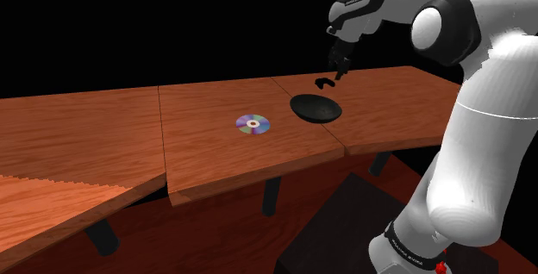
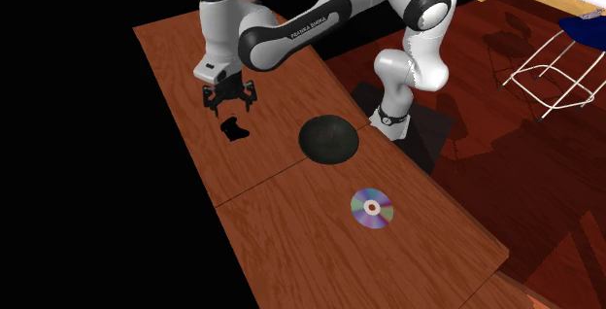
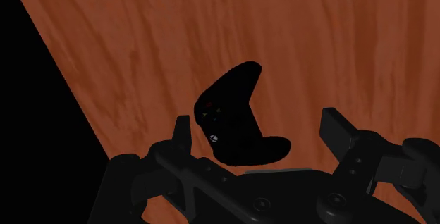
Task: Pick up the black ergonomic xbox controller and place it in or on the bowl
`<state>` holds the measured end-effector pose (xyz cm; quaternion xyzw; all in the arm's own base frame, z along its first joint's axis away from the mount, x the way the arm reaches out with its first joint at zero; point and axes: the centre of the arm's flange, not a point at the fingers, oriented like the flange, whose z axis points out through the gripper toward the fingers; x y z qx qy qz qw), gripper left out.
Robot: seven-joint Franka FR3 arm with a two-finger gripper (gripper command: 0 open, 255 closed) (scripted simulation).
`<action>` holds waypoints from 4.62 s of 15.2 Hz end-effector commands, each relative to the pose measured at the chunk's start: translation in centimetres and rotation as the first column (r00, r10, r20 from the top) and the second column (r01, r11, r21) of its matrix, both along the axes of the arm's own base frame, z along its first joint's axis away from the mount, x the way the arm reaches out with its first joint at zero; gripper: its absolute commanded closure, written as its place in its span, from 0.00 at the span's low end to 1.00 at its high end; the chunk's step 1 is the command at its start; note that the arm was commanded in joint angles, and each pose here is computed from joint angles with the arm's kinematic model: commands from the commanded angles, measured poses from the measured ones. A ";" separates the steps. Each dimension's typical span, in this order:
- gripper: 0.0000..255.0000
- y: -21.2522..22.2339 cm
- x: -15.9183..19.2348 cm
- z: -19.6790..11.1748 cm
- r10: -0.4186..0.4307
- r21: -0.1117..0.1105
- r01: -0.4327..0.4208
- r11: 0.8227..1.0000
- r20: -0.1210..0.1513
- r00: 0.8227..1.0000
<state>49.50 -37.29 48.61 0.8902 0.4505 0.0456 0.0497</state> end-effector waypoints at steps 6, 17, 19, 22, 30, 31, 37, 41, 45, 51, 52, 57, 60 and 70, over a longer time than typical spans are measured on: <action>0.00 -0.2 0.2 -2.4 0.001 0.000 -0.001 1.000 0.001 1.000; 1.00 -0.2 0.3 -2.4 0.001 0.000 -0.001 1.000 0.001 1.000; 1.00 -0.2 0.3 -2.4 0.001 0.000 -0.001 1.000 0.001 1.000; 0.00 -0.2 0.3 -2.2 0.001 -0.002 -0.001 1.000 0.004 1.000; 0.00 2.2 8.1 -2.0 0.151 -0.089 -0.187 0.978 -0.309 0.939; 0.00 2.1 8.0 -2.5 0.151 -0.089 -0.187 0.978 -0.309 0.939; 0.00 1.8 7.8 -3.8 0.151 -0.089 -0.187 0.978 -0.309 0.939; 0.00 1.8 7.8 -3.8 0.151 -0.089 -0.186 0.978 -0.309 0.939; 1.00 1.8 7.8 -3.8 0.151 -0.089 -0.186 0.978 -0.309 0.939; 1.00 1.8 7.8 -3.8 0.151 -0.089 -0.187 0.978 -0.309 0.939; 1.00 1.8 7.8 -3.3 0.151 -0.089 -0.186 0.978 -0.309 0.939; 1.00 1.8 7.8 -0.6 0.151 -0.089 -0.187 0.978 -0.309 0.939; 1.00 1.8 7.8 1.0 0.151 -0.089 -0.187 0.978 -0.309 0.939; 1.00 1.8 7.8 6.2 0.151 -0.089 -0.187 0.978 -0.309 0.939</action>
